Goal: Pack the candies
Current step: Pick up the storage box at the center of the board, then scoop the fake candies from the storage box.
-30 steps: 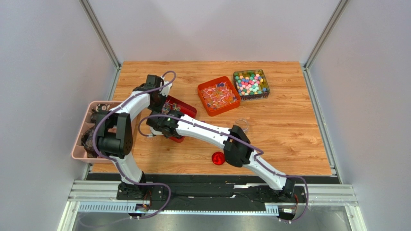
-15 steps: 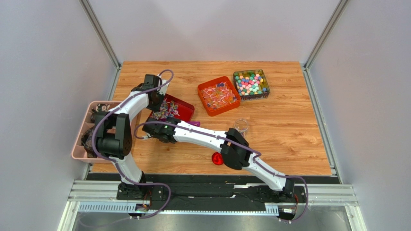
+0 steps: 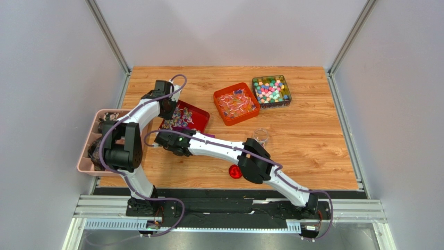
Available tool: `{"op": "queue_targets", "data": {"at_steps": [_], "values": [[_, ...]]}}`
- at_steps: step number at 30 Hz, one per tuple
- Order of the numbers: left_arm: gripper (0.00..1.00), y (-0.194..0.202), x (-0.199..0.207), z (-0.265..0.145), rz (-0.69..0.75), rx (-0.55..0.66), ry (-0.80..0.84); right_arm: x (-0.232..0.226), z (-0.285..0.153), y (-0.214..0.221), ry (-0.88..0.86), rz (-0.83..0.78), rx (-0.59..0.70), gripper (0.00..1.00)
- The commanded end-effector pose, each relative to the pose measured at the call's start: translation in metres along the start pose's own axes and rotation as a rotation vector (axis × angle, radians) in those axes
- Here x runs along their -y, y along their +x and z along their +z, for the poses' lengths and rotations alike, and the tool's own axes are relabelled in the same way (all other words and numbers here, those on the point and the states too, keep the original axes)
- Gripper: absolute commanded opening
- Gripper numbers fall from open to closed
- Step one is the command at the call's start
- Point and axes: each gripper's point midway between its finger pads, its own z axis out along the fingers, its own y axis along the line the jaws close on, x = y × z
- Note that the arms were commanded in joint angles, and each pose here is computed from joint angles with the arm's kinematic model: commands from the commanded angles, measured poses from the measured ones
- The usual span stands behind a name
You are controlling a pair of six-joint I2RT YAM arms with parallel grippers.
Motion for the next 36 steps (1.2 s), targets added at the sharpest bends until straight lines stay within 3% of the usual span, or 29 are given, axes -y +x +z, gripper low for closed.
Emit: {"op": "queue_targets", "data": {"at_steps": [1,10,15,22,25,32,36], "values": [[0.00,-0.025,0.046,-0.014,-0.085,0.091,0.190,0.022,0.004,-0.070,0.084,0.197,0.275,0.00],[0.00,-0.024,0.053,-0.013,-0.082,0.092,0.229,-0.002,0.002,-0.079,-0.281,0.361,0.373,0.00],[0.00,-0.022,0.060,-0.011,-0.082,0.078,0.267,0.037,0.024,-0.065,0.095,0.287,0.293,0.00],[0.00,-0.021,0.061,-0.010,-0.079,0.073,0.273,0.062,0.025,-0.069,0.336,0.206,0.282,0.00],[0.00,-0.020,0.063,-0.008,-0.076,0.070,0.284,0.065,0.022,-0.071,0.342,0.203,0.282,0.00],[0.00,-0.021,0.099,-0.014,-0.045,0.081,0.503,0.032,0.000,-0.084,-0.198,0.377,0.439,0.00],[0.00,-0.019,0.123,-0.022,-0.010,0.076,0.671,0.036,0.002,-0.077,-0.233,0.393,0.444,0.00]]}}
